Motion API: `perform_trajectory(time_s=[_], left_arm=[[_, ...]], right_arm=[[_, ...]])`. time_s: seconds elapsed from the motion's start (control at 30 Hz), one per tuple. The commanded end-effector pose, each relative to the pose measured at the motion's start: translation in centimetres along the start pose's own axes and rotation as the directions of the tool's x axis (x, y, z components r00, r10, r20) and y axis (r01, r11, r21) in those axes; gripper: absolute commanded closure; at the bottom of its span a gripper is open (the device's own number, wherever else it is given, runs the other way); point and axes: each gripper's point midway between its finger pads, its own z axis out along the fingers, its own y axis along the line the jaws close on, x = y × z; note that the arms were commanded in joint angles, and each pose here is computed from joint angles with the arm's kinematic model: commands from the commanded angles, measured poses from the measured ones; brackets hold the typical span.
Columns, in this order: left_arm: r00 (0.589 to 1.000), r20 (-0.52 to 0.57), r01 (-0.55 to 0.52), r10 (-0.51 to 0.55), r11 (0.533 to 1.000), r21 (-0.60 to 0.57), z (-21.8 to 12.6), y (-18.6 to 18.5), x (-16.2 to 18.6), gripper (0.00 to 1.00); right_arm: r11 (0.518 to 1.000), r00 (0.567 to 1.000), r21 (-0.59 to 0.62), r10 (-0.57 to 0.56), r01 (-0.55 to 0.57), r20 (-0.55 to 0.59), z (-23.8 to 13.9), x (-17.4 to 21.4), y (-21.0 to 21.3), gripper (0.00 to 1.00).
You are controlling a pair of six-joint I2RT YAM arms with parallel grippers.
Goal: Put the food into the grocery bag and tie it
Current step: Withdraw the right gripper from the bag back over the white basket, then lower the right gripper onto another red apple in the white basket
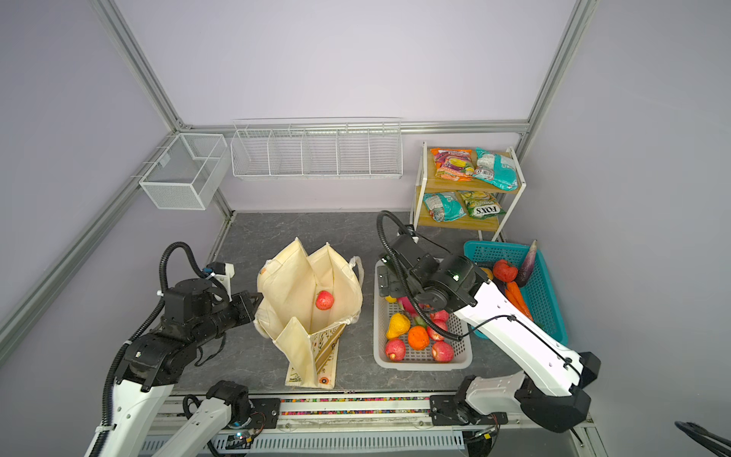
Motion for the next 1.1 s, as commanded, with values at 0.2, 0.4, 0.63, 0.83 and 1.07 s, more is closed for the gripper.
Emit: perform_trajectory(time_s=[0.2,0.4,0.63,0.83,1.07], left_arm=[[0.999,-0.053,-0.012,0.012,1.000,-0.008,0.4,0.5,1.4,1.00],[0.998,-0.059,-0.008,0.007,1.000,-0.011,0.5,0.8,1.8,1.00],[0.998,-0.066,-0.009,0.008,1.000,-0.011,0.8,0.8,2.0,1.00],[0.998,-0.065,-0.013,0.013,1.000,-0.010,0.9,0.8,1.9,1.00],[0.998,-0.066,-0.021,0.020,1.000,-0.010,0.9,0.8,1.9,1.00]], right_arm=[[0.948,0.917,0.086,0.320,-0.308,-0.239,6.1,8.8,-4.9,0.03],[0.913,0.868,0.141,0.408,-0.383,-0.282,8.7,11.2,-6.1,0.05],[0.853,0.827,0.269,0.508,-0.447,-0.239,10.4,13.2,-8.5,0.06],[0.828,0.798,0.318,0.544,-0.462,-0.260,12.1,14.8,-9.4,0.08],[0.813,0.771,0.330,0.570,-0.480,-0.282,13.7,15.6,-9.6,0.09]])
